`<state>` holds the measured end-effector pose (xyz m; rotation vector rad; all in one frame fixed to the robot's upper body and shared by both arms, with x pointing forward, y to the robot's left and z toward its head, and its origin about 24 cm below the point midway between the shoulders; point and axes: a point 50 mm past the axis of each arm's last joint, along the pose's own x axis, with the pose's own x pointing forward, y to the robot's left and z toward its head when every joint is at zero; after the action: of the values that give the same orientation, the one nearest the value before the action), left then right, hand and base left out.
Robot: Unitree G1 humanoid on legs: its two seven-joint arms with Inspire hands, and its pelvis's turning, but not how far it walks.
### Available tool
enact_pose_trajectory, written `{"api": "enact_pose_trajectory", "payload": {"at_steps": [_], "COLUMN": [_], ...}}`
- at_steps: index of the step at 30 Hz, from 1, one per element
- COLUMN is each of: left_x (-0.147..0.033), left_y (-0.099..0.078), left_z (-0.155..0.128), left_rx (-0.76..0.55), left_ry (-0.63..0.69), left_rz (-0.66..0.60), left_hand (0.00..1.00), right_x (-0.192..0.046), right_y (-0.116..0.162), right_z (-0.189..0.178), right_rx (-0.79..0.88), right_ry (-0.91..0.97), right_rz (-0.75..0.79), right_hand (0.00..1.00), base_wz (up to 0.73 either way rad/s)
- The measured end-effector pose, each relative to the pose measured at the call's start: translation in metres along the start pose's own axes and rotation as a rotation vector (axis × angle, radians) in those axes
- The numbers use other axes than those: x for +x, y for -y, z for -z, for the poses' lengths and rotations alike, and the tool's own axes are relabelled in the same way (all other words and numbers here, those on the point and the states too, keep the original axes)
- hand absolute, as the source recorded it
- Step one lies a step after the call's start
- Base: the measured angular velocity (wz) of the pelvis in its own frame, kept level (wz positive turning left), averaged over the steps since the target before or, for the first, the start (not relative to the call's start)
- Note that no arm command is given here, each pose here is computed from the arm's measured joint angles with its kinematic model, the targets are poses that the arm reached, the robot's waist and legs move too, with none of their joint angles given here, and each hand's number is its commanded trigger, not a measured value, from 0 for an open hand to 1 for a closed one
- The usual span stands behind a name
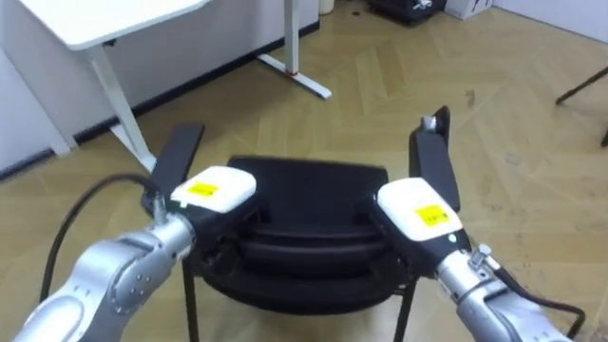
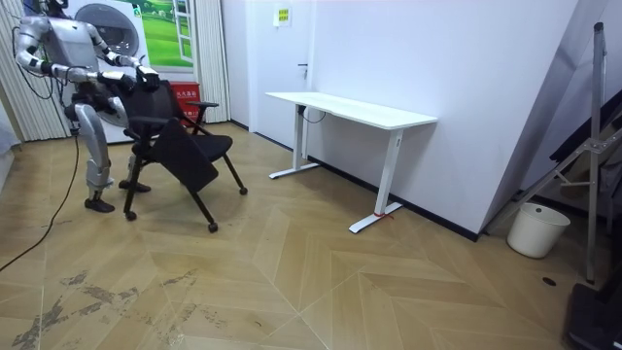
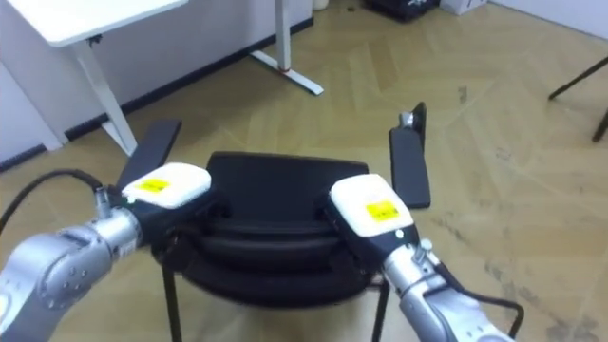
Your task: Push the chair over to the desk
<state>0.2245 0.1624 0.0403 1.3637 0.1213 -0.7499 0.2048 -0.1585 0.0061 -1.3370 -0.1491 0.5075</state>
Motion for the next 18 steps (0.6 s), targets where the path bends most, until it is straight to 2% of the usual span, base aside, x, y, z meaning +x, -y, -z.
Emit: {"api": "enact_pose_trajectory", "payload": {"at_steps": [3, 6, 9, 12, 18], "left_x": [0.001, -0.006, -0.009, -0.008, -0.007], "left_y": [0.003, 0.008, 0.005, 0.001, 0.003], "left_z": [-0.006, -0.005, -0.005, -0.005, -0.003], "left_rx": [-0.03, -0.048, -0.035, -0.035, -0.056], "left_ry": [0.022, 0.024, 0.033, 0.031, 0.028], "left_rz": [-0.002, 0.013, 0.006, -0.022, -0.018], "left_hand": [1.0, 1.0, 1.0, 1.0, 1.0], "right_x": [-0.004, -0.005, -0.01, -0.005, -0.003], "right_y": [0.007, 0.006, 0.005, 0.013, 0.013], "right_z": [0.006, 0.003, 0.001, 0.002, 0.003], "right_rx": [-0.042, -0.055, -0.039, -0.054, -0.06], "right_ry": [0.013, 0.025, 0.023, 0.026, 0.033], "right_rz": [-0.003, -0.008, 0.004, 0.027, 0.015], "right_hand": [1.0, 1.0, 1.0, 1.0, 1.0], "base_wz": [-0.14, -0.88, 0.11, -0.11, 0.12]}}
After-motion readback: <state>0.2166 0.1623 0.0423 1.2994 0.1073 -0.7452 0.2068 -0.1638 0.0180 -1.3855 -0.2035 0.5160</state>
